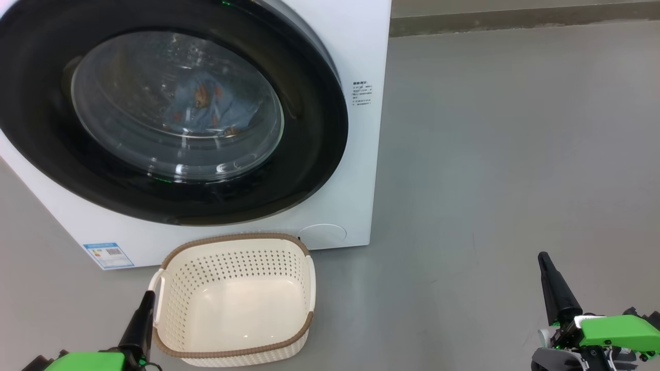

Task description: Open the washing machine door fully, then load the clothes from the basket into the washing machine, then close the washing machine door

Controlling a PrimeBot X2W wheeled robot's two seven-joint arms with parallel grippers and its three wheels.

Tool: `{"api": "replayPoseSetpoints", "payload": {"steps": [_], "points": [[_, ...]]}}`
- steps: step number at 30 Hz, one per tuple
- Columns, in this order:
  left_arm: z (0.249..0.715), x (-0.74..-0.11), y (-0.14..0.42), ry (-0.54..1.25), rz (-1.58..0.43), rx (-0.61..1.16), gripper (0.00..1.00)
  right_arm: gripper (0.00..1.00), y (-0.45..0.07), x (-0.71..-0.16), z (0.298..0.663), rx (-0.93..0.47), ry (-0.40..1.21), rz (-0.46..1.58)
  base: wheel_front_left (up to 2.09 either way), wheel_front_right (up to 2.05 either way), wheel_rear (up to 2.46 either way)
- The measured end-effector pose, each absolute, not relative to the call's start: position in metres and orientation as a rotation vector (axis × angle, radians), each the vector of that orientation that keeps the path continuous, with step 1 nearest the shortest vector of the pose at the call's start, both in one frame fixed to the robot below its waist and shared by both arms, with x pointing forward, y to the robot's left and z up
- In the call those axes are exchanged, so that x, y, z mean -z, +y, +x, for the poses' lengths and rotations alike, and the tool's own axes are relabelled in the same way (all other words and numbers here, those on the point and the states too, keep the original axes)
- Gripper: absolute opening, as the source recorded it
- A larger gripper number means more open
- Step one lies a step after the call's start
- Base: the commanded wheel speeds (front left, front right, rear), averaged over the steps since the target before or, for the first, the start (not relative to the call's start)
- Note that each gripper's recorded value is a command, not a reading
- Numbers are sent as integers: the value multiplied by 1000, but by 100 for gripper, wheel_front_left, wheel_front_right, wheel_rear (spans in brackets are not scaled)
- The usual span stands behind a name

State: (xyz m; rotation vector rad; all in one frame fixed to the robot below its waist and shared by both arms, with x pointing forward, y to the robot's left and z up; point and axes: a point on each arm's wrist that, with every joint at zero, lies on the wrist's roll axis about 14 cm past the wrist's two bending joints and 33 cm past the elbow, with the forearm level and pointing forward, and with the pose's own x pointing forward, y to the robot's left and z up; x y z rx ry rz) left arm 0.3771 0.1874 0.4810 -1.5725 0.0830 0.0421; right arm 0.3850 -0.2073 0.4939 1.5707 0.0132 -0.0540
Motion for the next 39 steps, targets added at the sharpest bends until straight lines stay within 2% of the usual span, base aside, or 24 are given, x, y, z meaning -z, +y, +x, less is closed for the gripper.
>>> {"api": "replayPoseSetpoints", "payload": {"steps": [39], "points": [[377, -481, 187, 83, -1573, -42, 0, 0, -208, -494, 385, 56, 11, 1572, 0, 0, 0]]}}
